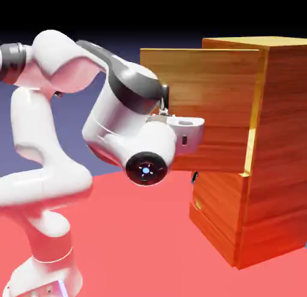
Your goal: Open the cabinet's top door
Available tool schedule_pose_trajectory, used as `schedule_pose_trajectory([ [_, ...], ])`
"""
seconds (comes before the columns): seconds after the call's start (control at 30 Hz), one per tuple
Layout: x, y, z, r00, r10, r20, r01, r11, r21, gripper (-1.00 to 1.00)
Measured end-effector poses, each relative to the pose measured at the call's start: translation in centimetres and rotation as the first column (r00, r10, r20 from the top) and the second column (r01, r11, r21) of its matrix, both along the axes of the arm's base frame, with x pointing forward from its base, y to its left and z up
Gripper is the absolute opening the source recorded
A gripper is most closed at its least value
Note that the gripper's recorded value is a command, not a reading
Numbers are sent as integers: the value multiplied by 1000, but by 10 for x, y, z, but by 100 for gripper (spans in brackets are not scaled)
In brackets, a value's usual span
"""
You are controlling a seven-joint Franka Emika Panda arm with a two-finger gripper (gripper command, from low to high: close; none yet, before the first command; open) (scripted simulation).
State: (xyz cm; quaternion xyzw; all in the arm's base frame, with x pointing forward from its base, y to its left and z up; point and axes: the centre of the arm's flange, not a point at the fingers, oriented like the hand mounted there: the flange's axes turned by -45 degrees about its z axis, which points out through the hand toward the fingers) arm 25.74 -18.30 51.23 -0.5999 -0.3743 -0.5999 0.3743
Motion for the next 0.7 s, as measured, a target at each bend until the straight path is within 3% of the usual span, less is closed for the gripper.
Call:
schedule_pose_trajectory([
  [0.37, 20, -73, 0, 959, 284, 1, -284, 959, 0, -100],
  [0.63, 29, -91, 0, 934, 357, 0, -357, 934, 0, -100],
  [0.67, 32, -96, 0, 926, 377, 0, -377, 926, 0, 100],
  [0.7, 32, -96, 0, 927, 376, 0, -376, 927, 0, 100],
])
